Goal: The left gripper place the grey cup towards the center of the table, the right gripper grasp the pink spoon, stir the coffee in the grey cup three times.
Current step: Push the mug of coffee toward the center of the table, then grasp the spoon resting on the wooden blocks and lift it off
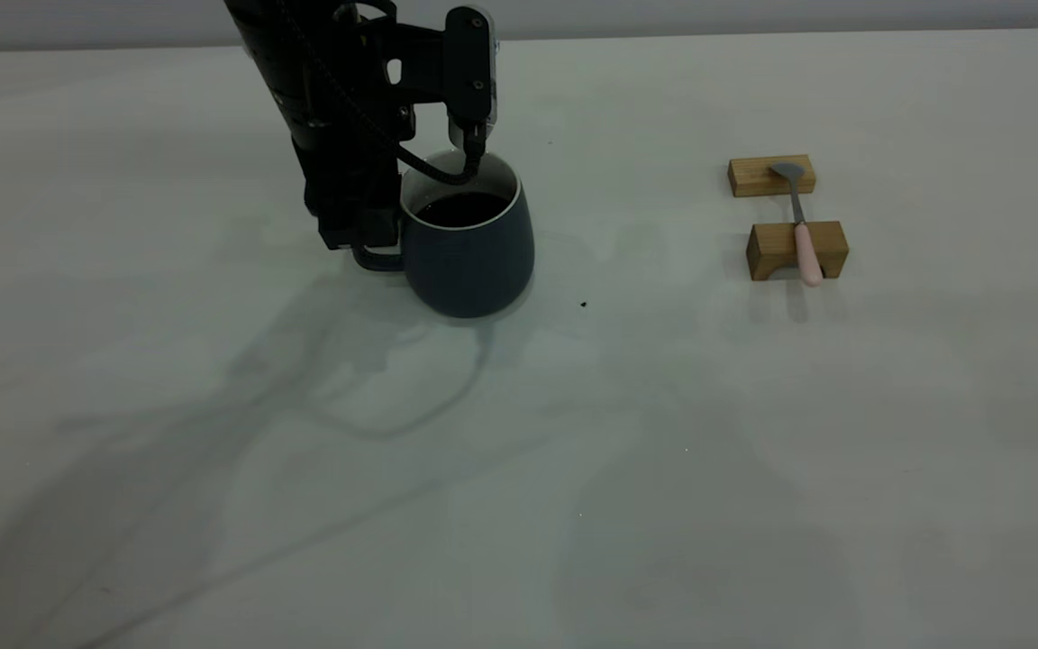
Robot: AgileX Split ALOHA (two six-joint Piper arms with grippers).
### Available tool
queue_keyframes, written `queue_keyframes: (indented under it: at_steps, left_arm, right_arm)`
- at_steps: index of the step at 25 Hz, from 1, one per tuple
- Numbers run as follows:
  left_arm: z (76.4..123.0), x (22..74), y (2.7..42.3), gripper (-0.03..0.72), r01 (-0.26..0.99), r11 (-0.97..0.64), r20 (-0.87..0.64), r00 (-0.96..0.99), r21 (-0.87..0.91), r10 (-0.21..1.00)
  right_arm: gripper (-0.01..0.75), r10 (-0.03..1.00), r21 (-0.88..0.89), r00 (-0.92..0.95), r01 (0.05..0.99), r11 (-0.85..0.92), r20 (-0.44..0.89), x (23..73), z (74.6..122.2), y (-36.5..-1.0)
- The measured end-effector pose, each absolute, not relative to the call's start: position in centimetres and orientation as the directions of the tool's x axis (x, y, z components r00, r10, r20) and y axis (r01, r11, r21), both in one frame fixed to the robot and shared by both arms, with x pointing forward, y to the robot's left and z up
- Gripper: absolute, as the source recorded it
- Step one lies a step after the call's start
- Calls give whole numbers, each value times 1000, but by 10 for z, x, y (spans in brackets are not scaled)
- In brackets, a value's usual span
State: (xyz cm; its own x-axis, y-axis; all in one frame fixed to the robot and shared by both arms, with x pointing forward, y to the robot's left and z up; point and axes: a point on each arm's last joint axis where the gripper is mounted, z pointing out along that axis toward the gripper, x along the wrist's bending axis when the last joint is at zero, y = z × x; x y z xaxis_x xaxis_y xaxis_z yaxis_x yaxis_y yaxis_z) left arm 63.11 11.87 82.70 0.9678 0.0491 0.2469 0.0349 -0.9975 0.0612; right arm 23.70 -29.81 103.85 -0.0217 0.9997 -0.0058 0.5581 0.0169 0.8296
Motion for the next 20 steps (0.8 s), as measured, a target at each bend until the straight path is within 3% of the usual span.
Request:
queue_keyframes:
  at_steps: [4,7,13,20]
  left_arm:
    - [847,628,121,646,96,-994,223,969,56,106]
    - [893,623,123,670,220,-971,235,943,91,236]
    - [1005,587,140,582,502,-851,218,822,155,526]
    - [1090,526,172,425,766,-626,155,608,146,779]
  right_arm:
    - [237,1000,830,-22,558,17,-6,237,1038,-298]
    - [237,1000,830,-22,558,17,-6,237,1038,-298]
    - [237,1000,830,-22,558,17,-6,237,1038,-298]
    - [237,1000,830,-22,558,17,-6,237,1038,-298]
